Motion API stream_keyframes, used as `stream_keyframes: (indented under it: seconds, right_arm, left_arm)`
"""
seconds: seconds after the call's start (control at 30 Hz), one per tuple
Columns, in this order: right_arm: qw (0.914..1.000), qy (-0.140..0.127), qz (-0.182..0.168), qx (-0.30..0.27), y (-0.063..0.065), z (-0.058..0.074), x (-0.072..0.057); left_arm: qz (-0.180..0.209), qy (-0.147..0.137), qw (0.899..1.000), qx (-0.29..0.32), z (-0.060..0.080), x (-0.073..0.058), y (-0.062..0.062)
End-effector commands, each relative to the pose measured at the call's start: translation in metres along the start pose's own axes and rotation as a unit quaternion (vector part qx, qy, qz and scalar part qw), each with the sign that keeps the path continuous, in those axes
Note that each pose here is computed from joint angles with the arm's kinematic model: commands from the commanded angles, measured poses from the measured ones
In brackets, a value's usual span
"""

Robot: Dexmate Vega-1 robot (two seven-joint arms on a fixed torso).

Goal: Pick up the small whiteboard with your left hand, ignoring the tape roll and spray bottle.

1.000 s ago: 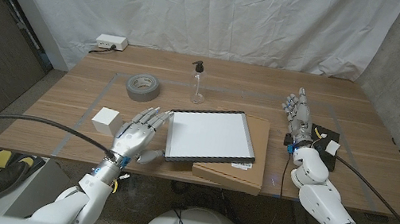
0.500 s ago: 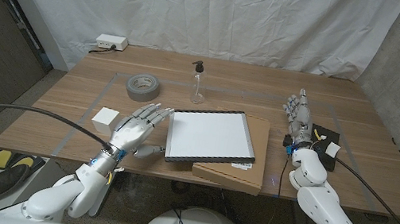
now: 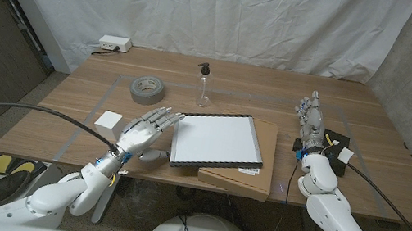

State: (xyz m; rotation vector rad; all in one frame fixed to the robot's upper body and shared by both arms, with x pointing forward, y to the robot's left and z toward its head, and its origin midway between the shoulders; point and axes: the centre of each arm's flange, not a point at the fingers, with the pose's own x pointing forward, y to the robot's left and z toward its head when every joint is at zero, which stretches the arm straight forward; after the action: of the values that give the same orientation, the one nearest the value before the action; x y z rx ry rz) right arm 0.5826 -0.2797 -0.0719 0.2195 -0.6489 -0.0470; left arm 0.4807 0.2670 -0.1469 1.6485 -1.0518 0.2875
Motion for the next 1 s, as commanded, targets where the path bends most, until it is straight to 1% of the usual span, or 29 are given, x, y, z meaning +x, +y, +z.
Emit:
stream_keyframes:
  seconds: [0.03, 0.2, 0.33, 0.63, 0.8, 1.0]
  right_arm:
    - [1.0, -0.001, -0.002, 0.0, 0.005, 0.0, -0.006]
    - [1.0, -0.001, -0.002, 0.002, 0.007, 0.0, -0.008]
    - [1.0, -0.003, -0.003, 0.0, 0.008, 0.002, -0.007]
    - [1.0, -0.001, 0.0, -0.002, 0.014, 0.002, -0.002]
    - [1.0, 0.0, 0.0, -0.003, 0.015, 0.001, 0.0]
    - [1.0, 0.002, -0.002, -0.006, 0.013, 0.001, 0.0]
  left_arm:
    - [-0.027, -0.034, 0.999, 0.007, 0.004, 0.005, -0.008]
    - [-0.025, -0.052, 0.998, 0.018, 0.007, 0.007, -0.009]
    - [-0.013, -0.061, 0.998, 0.027, 0.009, 0.008, -0.007]
    - [0.011, -0.059, 0.998, 0.019, 0.009, 0.009, -0.014]
    - [0.027, -0.06, 0.998, 0.011, 0.01, 0.013, -0.019]
    - [0.035, -0.064, 0.997, 0.004, 0.009, 0.019, -0.026]
